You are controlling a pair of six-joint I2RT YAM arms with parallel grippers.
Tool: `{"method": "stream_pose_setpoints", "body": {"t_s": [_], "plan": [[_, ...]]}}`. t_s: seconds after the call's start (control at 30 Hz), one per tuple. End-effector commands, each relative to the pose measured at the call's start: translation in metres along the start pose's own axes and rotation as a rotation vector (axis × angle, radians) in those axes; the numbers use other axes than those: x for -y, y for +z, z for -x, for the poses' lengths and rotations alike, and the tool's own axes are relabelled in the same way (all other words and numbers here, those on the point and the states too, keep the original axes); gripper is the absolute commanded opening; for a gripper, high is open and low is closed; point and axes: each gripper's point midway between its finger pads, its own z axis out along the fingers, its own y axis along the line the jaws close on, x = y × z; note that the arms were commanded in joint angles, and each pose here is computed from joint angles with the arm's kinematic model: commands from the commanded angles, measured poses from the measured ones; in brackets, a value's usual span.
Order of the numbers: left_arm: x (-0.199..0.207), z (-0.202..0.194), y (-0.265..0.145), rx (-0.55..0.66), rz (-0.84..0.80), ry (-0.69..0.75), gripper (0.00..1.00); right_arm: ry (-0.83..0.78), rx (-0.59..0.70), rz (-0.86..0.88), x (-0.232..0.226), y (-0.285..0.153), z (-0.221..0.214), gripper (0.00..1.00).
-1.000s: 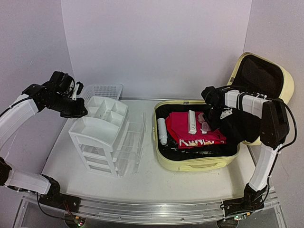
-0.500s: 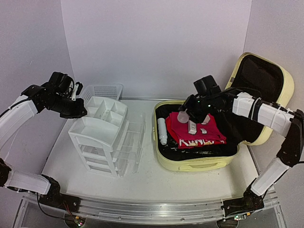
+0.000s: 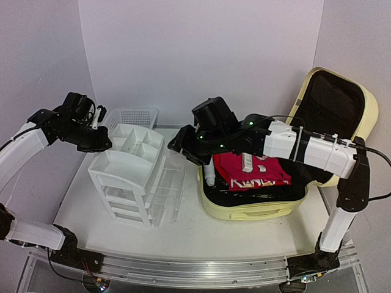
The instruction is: Open, take out, and arrange the luggage
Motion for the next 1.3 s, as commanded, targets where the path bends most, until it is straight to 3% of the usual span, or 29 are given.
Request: {"method": "stream_pose_setpoints", "body": {"t_s": [0.0, 0.27, 0.57, 0.73, 0.87, 1.07, 1.27], "plan": [[-0.017, -0.019, 0.005, -0.074, 0.08, 0.016, 0.0, 0.059, 0.061, -0.055, 0.005, 0.016, 0.011, 0.49], [-0.018, -0.022, 0.007, -0.084, 0.081, 0.02, 0.0, 0.056, 0.032, -0.116, 0.009, 0.037, -0.01, 0.56], [-0.019, -0.022, 0.007, -0.083, 0.089, 0.03, 0.0, -0.007, 0.042, -0.102, -0.001, 0.029, -0.006, 0.72], [-0.02, -0.026, 0.009, -0.095, 0.087, 0.031, 0.0, -0.27, 0.093, -0.073, -0.016, -0.004, 0.011, 0.73], [-0.021, -0.025, 0.007, -0.088, 0.091, 0.038, 0.0, -0.443, 0.155, -0.178, 0.02, -0.033, 0.025, 0.75], [-0.021, -0.027, 0.008, -0.091, 0.09, 0.04, 0.0, -0.307, -0.044, -0.22, 0.1, -0.031, 0.014, 0.77], [-0.02, -0.028, 0.011, -0.105, 0.086, 0.04, 0.0, -0.31, -0.171, -0.201, 0.109, -0.002, -0.006, 0.78]]}}
